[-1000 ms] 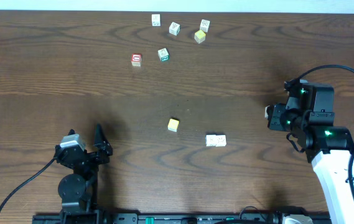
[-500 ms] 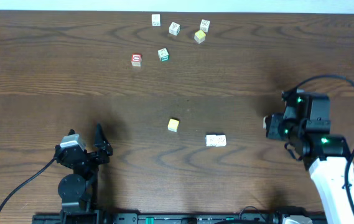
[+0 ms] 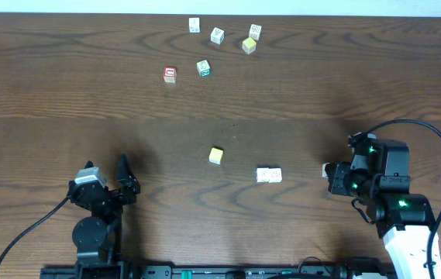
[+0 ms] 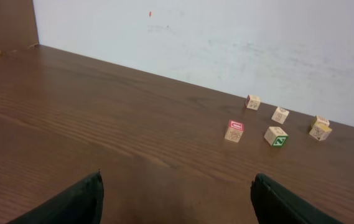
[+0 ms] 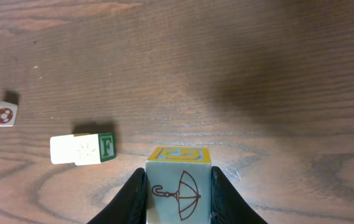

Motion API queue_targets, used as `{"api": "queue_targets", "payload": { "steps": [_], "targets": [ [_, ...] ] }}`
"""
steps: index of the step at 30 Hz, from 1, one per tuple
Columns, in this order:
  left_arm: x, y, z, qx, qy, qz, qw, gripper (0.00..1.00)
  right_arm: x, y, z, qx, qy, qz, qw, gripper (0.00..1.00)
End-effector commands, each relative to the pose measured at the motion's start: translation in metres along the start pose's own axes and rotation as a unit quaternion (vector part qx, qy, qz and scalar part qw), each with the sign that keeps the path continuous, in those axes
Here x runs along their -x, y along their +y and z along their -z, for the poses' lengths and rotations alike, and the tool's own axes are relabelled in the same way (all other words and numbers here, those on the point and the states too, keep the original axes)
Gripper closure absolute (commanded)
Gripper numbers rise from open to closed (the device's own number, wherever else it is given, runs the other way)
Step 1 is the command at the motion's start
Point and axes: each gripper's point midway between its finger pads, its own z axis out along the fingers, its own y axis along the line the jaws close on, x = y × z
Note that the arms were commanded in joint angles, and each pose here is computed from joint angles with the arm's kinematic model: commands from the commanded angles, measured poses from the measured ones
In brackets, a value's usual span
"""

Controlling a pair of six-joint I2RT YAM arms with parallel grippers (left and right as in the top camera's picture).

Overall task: Lift 5 blocks
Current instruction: 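Lower the umbrella block beside the white blocks and open the right gripper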

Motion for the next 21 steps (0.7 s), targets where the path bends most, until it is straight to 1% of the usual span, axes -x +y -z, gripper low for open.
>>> {"api": "queue_targets", "payload": {
  "steps": [1,3,5,14,21],
  "targets": [
    [-0.017,0.007,-0.001,0.014,0.024,0.001,1.0,0.24,-0.008,0.007,0.0,0.015,0.012,0.001,1.0,0.83],
    [-0.017,0.007,-0.001,0.014,0.024,0.001,1.0,0.24,-0.01,0.007,-0.001,0.015,0.016,0.002,1.0,0.85],
    [-0.017,0.007,-0.001,0.014,0.024,0.001,1.0,0.24,-0.012,0.006,-0.001,0.014,0.018,0.002,1.0,0.85],
    [-0.017,0.007,-0.001,0.014,0.024,0.001,1.0,0.24,-0.023,0.001,-0.014,0.012,0.021,0.002,1.0,0.79],
    [-0.017,0.007,-0.001,0.014,0.024,0.001,1.0,0.24,-0.021,0.0,-0.022,0.015,0.007,0.001,1.0,0.78]
  ]
}}
